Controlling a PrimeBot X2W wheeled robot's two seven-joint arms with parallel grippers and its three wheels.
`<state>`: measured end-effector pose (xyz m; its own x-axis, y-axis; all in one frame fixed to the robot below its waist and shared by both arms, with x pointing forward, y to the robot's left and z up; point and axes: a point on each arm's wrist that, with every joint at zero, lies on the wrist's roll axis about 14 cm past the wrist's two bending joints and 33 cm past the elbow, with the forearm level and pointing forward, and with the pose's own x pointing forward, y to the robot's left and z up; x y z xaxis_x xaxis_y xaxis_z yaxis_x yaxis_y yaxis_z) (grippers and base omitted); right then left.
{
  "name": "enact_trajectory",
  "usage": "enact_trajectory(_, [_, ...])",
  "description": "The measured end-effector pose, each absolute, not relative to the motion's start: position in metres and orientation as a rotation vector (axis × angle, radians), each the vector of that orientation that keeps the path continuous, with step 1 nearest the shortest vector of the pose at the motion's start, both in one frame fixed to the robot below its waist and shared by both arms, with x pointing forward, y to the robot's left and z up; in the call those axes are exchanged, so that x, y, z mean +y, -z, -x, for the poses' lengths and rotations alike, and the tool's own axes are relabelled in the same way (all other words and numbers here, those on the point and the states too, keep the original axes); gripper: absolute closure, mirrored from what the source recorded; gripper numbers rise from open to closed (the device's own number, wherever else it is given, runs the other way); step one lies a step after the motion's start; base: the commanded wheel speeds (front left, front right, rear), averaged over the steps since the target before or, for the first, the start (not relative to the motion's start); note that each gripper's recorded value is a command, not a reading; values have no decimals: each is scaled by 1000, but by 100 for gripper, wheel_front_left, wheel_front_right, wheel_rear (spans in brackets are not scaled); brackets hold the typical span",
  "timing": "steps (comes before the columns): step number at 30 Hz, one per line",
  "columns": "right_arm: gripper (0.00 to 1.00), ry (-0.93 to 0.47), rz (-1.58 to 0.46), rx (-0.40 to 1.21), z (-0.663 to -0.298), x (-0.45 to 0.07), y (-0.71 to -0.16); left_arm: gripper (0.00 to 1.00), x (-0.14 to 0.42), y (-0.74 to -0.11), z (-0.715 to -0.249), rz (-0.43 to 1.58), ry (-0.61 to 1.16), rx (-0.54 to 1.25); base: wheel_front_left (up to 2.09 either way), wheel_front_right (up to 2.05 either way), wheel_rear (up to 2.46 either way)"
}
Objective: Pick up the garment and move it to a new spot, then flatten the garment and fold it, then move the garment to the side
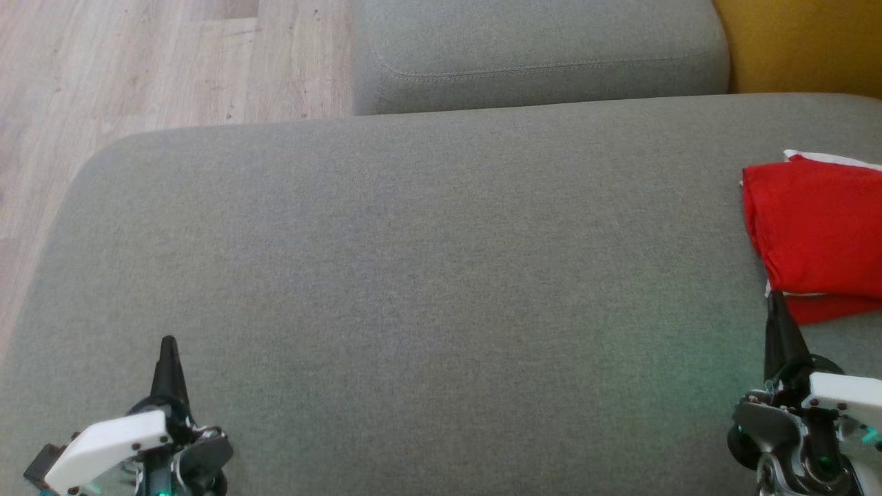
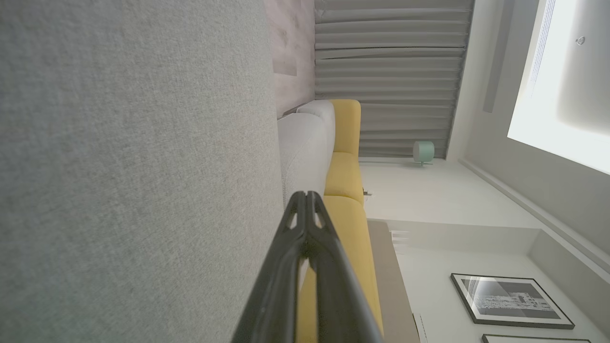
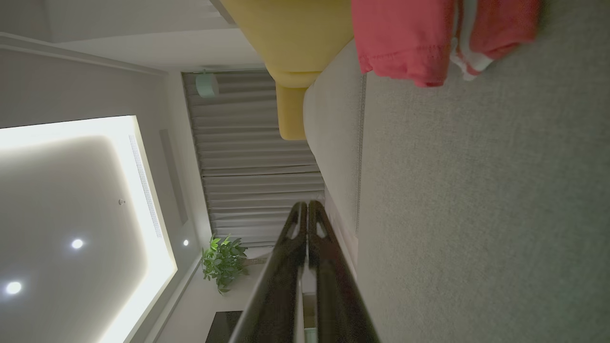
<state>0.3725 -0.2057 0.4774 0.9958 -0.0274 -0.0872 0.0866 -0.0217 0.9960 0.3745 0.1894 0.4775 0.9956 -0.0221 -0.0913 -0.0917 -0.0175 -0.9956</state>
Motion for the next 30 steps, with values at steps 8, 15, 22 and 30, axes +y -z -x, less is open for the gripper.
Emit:
enact_trajectory(8, [100, 92, -1591, 45, -372, -206, -477, 100, 189, -477, -374, 1584, -54, 90, 0, 0, 0])
enact_trajectory(15, [100, 94, -1589, 43, -372, -207, -477, 100, 189, -477, -374, 1584, -55, 90, 0, 0, 0])
enact_trajectory(22, [100, 93, -1589, 44, -372, -207, -477, 100, 189, -477, -374, 1584, -55, 90, 0, 0, 0])
enact_trajectory(30, [100, 95, -1586, 43, -372, -208, -477, 100, 189, -477, -374, 1585, -52, 93, 0, 0, 0])
